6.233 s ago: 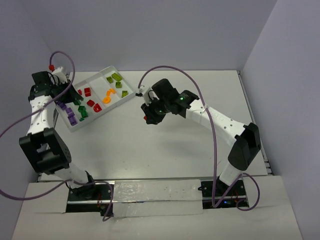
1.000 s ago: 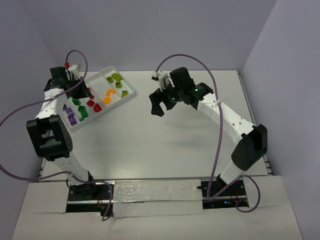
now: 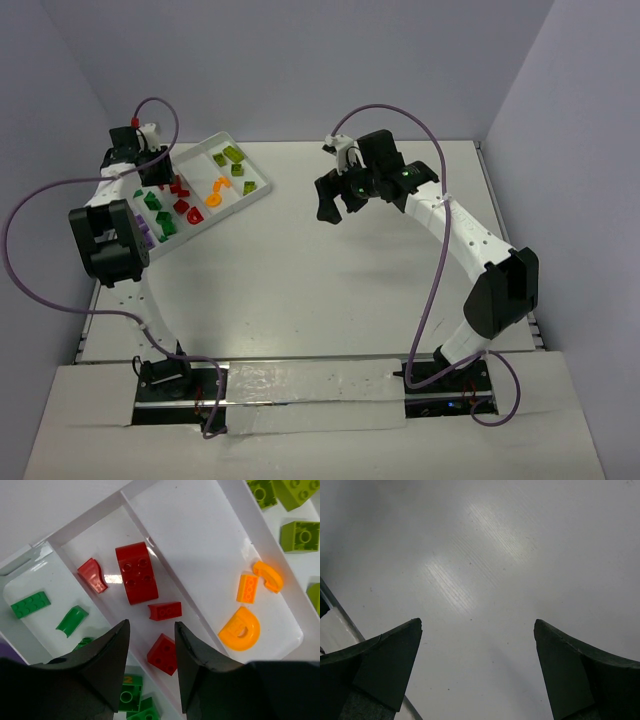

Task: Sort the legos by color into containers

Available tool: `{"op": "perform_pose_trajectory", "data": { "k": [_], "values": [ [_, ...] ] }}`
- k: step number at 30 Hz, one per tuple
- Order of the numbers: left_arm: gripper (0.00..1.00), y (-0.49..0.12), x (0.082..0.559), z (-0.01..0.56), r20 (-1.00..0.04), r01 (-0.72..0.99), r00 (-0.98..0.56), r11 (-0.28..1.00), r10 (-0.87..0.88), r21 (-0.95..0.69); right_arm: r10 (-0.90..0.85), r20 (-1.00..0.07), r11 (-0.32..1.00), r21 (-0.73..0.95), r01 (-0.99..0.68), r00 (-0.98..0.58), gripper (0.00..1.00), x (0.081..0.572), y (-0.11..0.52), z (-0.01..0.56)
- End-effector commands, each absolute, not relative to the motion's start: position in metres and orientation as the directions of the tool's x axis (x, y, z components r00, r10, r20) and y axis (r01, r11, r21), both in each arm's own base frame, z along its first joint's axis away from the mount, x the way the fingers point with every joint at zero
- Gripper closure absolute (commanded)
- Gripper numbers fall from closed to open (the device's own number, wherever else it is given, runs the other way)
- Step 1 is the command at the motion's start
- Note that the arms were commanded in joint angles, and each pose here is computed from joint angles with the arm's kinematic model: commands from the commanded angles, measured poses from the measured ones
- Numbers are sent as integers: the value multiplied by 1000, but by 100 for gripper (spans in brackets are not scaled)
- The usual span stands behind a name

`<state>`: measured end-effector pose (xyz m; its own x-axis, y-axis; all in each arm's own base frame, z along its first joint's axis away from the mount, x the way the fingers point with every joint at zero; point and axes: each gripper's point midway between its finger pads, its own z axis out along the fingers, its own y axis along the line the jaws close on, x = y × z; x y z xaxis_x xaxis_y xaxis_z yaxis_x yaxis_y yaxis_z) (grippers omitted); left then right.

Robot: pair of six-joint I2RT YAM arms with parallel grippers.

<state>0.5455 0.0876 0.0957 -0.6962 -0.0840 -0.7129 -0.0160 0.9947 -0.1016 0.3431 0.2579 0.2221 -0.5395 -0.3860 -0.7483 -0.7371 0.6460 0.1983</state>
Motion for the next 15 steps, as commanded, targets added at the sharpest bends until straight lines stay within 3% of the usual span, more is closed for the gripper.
{"op": "perform_pose_trajectory", "data": {
  "k": [1, 5, 6, 7, 10, 15],
  "values": [
    [49, 78, 561, 146, -794, 53, -603, 989, -76, -135, -359, -779, 648, 189, -738, -515, 0, 345, 257, 237],
    [42, 66, 552, 174, -815, 92, -573, 982, -82, -163, -340, -789, 676, 173, -716, -512, 0, 348, 251, 239],
    [35, 61, 547, 186, -824, 106, -561, 981, -78, -165, -329, -791, 690, 172, -703, -517, 0, 351, 247, 241],
    [13, 54, 542, 197, -831, 122, -552, 979, -72, -166, -316, -795, 713, 161, -683, -518, 0, 355, 242, 242],
    [2, 30, 521, 214, -831, 182, -555, 970, -33, -160, -259, -819, 769, 145, -622, -512, 0, 366, 224, 250],
    [1, -19, 481, 253, -869, 232, -488, 972, 84, -36, -136, -835, 881, 144, -450, -533, 0, 383, 179, 258]
  ]
}}
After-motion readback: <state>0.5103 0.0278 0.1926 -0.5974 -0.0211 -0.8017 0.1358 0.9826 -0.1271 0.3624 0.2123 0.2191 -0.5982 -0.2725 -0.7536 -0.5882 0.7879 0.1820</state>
